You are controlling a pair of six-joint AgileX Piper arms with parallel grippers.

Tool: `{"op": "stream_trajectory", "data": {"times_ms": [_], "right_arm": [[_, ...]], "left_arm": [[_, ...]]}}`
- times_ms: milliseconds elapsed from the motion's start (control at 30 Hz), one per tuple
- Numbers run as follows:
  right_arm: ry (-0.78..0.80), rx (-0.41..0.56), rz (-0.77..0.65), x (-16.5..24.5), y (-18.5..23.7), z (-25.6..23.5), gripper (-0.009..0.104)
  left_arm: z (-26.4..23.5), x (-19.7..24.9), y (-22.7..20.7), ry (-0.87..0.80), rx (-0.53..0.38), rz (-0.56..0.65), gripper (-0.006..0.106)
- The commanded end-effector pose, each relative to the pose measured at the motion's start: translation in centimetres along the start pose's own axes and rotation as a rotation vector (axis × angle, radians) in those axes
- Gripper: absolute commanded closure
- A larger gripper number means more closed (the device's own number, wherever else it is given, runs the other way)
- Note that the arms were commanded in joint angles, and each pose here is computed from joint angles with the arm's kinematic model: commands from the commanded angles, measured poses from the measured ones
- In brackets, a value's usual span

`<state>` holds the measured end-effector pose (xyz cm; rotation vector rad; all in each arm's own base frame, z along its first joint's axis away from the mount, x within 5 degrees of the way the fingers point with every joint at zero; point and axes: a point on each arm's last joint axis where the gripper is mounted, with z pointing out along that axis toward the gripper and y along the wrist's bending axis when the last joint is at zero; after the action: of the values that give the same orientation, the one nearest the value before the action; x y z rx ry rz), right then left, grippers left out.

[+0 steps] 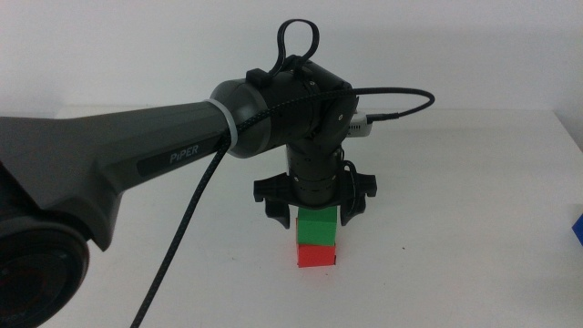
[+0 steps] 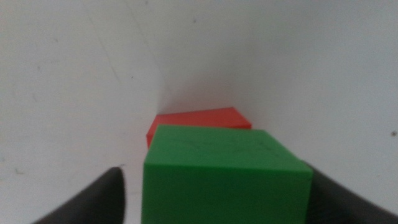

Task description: Stack red cubes first, then green, then blue cubes in a specific spot.

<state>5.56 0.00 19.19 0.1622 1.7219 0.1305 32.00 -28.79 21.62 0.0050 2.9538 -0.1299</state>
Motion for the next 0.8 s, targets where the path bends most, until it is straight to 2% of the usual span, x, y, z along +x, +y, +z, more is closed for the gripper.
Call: {"op": "stream_trajectory", "data": {"times_ms": [0,133,233,333,433,533,633,667,767], "right_arm": [[-0.013,0.005,-0.014,0.0,0.0,0.0,0.002],[-0.013,0.005,-0.014,0.0,0.0,0.0,0.002],[-0.013,0.005,-0.014,0.0,0.0,0.0,0.002],[-0.013,0.005,-0.014,0.0,0.0,0.0,0.002],[-0.013,0.005,-0.014,0.0,0.0,0.0,0.002],[-0.013,0.005,-0.014,0.0,0.0,0.0,0.002],[-0.013,0.005,-0.014,0.0,0.0,0.0,0.002],[-0.013,0.005,-0.014,0.0,0.0,0.0,0.002],[-0.013,0.005,-0.014,0.0,0.0,0.0,0.002]], "left_arm": [[-0.9,0.1,0.0,-0.012,0.013,0.019,0.006],[-6.9,0.4,1.2,-0.102,0.044,0.176,0.007],[-13.3,1.3,3.7,-0.218,0.002,0.374,0.007],[-19.3,2.8,6.8,-0.353,0.052,0.435,0.007],[-24.0,6.3,10.5,-0.448,0.111,0.475,0.007],[-25.2,12.2,15.0,-0.492,0.182,0.458,0.007],[-24.9,16.8,17.5,-0.619,0.357,0.463,0.007],[-24.6,17.7,17.9,-0.633,0.390,0.468,0.007],[-24.2,19.5,18.9,-0.628,0.423,0.475,0.007]]}}
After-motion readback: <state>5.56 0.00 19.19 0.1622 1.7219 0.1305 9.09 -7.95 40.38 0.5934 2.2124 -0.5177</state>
